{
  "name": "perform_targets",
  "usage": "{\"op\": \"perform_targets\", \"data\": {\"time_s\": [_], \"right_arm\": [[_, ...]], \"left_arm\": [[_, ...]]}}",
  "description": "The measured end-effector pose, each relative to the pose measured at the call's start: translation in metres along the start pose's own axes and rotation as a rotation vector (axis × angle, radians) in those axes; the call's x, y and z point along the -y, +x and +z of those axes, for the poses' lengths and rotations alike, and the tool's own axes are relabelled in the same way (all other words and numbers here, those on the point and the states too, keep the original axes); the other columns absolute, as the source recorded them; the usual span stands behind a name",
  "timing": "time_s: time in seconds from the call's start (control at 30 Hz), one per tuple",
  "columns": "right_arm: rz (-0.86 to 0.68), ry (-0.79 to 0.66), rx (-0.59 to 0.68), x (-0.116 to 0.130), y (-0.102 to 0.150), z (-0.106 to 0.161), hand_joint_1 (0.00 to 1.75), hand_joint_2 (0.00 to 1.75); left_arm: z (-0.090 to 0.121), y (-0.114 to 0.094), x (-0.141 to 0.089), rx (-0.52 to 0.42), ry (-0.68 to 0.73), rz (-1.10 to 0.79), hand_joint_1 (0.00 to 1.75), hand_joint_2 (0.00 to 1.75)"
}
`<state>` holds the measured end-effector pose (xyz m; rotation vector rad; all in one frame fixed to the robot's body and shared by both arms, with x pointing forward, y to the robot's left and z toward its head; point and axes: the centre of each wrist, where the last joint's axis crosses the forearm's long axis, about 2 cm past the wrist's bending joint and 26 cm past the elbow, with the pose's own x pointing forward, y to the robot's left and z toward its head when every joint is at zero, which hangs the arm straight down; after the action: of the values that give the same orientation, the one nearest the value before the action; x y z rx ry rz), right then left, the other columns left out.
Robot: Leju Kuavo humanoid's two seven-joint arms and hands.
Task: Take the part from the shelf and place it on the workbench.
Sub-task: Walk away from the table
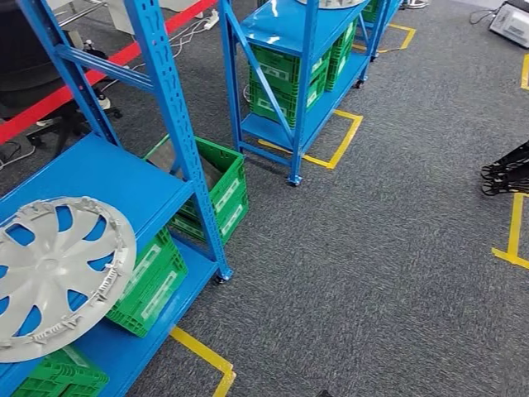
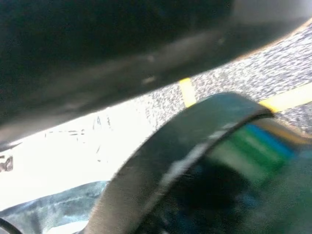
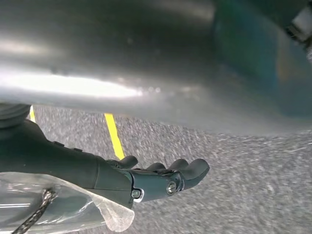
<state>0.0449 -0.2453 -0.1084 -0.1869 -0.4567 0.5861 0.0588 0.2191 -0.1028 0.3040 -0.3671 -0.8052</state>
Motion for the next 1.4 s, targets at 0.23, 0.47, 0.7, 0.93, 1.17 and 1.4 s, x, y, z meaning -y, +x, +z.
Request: {"op": "perform_targets", "data": {"time_s": [0.23,0.47,0.7,0.93,1.17,1.4], "right_arm": [[-0.003,0.005,-0.006,-0.0017,-0.0024,0.0011,0.0,0.0],[-0.007,0.004,-0.007,-0.0014,-0.002,0.0009,0.0,0.0],[-0.011,0.004,-0.014,-0.0022,-0.0038,0.0017,0.0,0.0],[-0.012,0.001,-0.01,-0.0011,-0.0016,0.0007,0.0,0.0],[-0.014,-0.007,-0.005,-0.0011,-0.0001,0.0004,0.0,0.0],[-0.016,-0.008,-0.01,-0.0021,-0.0018,0.0012,0.0,0.0]], "left_arm": [[-0.0003,0.002,-0.0006,0.003,-0.001,0.001,0.0,0.0],[-0.0001,0.0003,-0.0002,0.0,0.001,0.0,0.0,0.0],[-0.0008,0.001,-0.0019,0.005,0.004,0.001,0.0,0.0],[-0.0013,0.0012,-0.0031,0.007,0.007,0.002,0.0,0.0],[-0.0005,0.0018,-0.0013,0.01,0.005,0.01,0.0,0.0],[0.0001,0.0029,0.0,0.015,0.006,0.011,0.0,0.0]]}}
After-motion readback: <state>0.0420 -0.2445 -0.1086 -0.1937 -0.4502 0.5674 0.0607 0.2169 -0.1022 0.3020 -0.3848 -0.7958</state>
